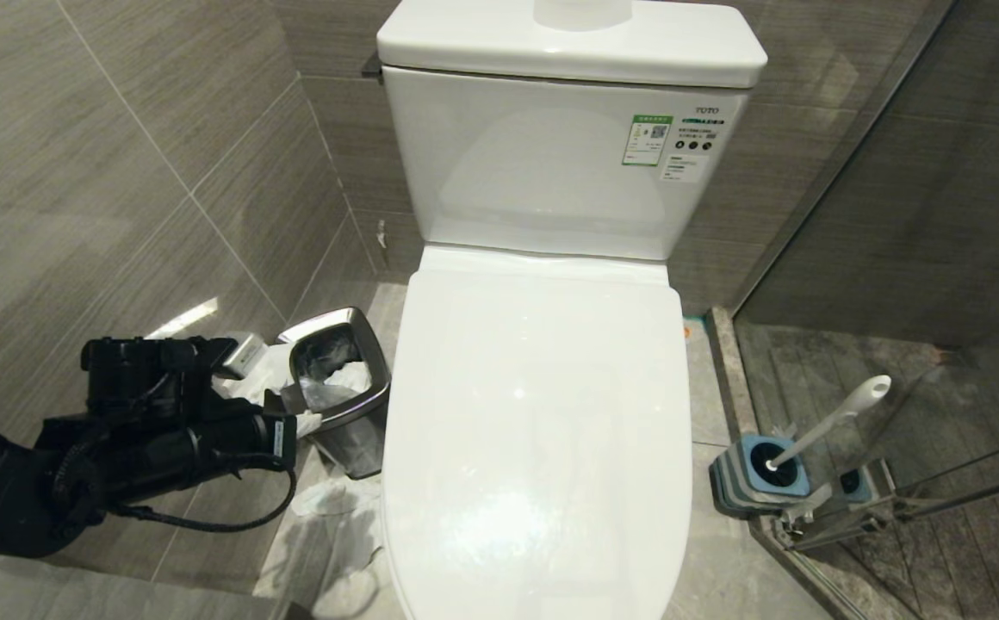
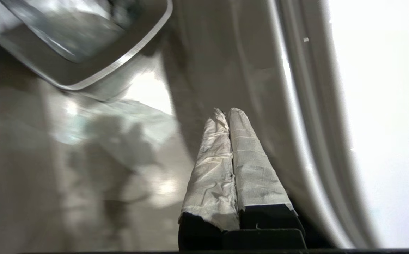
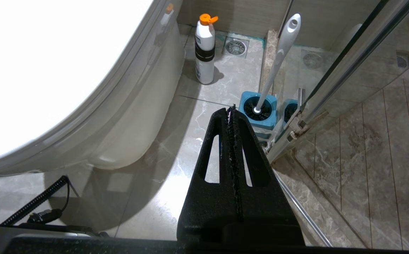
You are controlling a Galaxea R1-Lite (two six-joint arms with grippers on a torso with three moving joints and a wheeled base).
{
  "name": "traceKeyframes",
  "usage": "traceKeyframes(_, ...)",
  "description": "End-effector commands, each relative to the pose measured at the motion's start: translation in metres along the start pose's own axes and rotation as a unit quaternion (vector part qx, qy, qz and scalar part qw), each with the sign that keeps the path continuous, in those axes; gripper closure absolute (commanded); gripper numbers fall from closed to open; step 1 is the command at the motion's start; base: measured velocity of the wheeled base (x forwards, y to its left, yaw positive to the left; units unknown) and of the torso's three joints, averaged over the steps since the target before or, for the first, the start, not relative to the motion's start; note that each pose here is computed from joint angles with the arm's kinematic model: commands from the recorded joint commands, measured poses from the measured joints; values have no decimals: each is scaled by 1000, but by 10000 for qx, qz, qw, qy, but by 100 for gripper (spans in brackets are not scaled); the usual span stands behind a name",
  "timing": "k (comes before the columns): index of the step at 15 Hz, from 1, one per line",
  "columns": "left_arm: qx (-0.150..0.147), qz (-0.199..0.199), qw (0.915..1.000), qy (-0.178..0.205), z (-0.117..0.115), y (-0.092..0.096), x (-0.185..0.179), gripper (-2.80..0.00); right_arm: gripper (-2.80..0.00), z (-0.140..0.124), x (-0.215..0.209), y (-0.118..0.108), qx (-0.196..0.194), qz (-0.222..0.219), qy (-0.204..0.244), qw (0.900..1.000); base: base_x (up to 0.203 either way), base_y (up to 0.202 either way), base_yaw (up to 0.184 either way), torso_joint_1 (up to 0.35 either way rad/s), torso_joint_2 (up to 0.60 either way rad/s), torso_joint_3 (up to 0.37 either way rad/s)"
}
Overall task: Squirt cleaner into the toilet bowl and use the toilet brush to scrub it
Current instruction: Use the left hand to lift the toilet lid slightly
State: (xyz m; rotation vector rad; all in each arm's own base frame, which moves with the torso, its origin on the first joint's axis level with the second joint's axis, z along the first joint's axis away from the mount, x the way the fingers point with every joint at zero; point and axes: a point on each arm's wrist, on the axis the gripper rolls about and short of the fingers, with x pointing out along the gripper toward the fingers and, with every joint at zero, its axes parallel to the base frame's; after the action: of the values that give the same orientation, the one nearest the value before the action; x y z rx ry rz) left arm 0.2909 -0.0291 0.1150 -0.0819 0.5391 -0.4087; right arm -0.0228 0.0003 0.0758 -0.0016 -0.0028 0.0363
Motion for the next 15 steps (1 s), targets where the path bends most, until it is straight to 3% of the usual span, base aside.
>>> traceKeyframes(1,-842,-472,9953,33,0,-2,0,0,0,0,0,0,0,2,-2,10000,0,0,0,0,0,0)
traceKeyframes(4,-1857,-834,9790,-61,0,-3,-2,0,0,0,0,0,0,2,-6,10000,0,0,0,0,0,0)
traceKeyframes(7,-2324,-992,9674,-196,-9,-2,4,0,0,0,0,0,0,2,-2,10000,0,0,0,0,0,0)
traceKeyframes(10,-2525,-1155,9600,-350,-22,7,9,0,0,0,0,0,0,2,-4,10000,0,0,0,0,0,0)
traceKeyframes(15,-2313,-2521,9392,-281,-46,24,-12,0,0,0,0,0,0,2,-2,10000,0,0,0,0,0,0)
